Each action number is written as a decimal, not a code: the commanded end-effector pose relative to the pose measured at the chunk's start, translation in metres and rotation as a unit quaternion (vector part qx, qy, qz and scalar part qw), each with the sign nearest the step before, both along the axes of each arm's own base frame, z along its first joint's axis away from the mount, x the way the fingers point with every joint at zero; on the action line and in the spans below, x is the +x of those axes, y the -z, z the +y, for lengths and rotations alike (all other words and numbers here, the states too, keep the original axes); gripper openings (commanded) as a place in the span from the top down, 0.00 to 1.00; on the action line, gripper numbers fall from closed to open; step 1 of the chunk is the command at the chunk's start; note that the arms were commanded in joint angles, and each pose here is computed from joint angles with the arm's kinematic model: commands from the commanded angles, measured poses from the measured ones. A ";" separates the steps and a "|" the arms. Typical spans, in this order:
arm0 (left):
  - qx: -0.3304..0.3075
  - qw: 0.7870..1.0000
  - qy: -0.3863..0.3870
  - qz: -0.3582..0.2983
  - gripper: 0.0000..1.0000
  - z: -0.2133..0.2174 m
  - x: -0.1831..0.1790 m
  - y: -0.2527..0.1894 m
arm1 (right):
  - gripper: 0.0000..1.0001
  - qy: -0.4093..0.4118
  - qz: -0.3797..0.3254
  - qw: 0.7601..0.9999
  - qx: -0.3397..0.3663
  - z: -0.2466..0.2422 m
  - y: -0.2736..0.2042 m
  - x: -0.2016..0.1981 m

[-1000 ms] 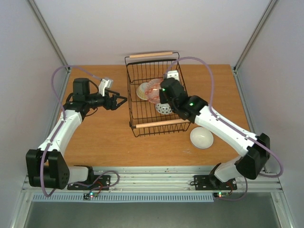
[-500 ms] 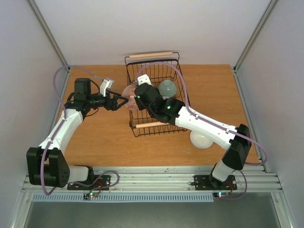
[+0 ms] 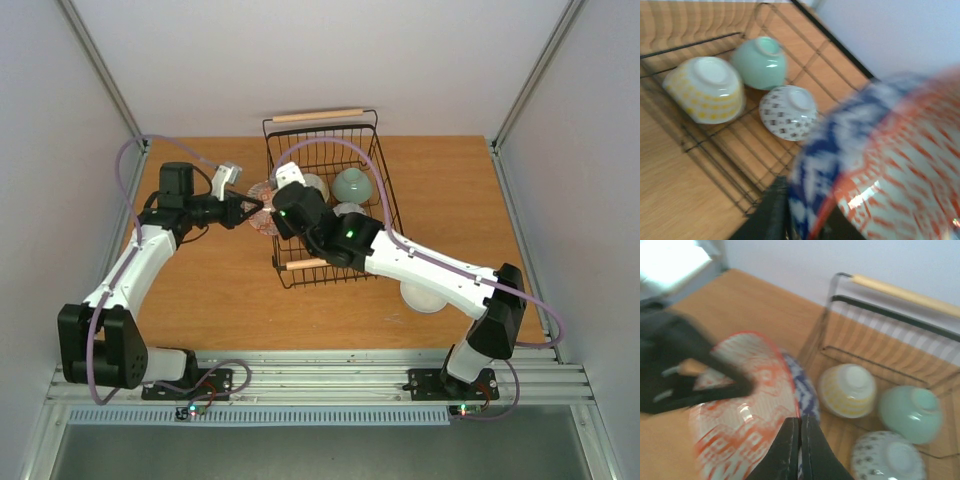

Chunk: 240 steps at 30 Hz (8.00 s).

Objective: Load the bowls into the dish rack

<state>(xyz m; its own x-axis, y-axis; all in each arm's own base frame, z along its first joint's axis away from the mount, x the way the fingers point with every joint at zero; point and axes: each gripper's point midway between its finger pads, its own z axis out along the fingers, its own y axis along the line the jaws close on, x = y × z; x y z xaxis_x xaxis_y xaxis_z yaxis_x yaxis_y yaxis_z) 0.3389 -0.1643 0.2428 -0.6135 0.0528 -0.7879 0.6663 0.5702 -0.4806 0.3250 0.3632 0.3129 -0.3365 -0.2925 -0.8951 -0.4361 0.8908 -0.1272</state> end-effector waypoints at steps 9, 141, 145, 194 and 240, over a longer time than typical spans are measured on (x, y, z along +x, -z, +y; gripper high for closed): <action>-0.015 0.998 0.054 -0.031 1.00 -0.013 -0.010 -0.015 | 0.72 -0.054 -0.015 0.997 0.056 0.007 -0.030 -0.010; -0.025 0.998 0.030 -0.044 0.24 0.002 -0.008 -0.026 | 0.02 -0.188 0.225 0.864 -0.410 -0.038 0.259 0.047; -0.025 0.998 0.030 -0.044 0.24 0.002 -0.008 -0.026 | 0.01 -0.191 0.226 0.865 -0.404 -0.036 0.258 0.045; -0.012 0.997 0.002 -0.075 0.24 0.009 -0.008 -0.035 | 0.11 0.478 0.113 0.871 0.004 -0.316 0.113 -0.046; -0.021 0.999 0.013 -0.042 0.24 0.006 0.000 -0.019 | 0.08 0.584 0.012 0.794 0.172 -0.431 0.079 -0.172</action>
<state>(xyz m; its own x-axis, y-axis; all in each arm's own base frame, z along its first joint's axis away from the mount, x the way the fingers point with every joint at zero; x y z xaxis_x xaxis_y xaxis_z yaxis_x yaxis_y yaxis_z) 0.3363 -0.1578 0.2558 -0.5750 0.0332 -0.8175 0.6925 0.5518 -0.4647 0.1814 -0.0371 0.2388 -0.2763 0.4575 -0.8452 0.5911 0.7744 0.2259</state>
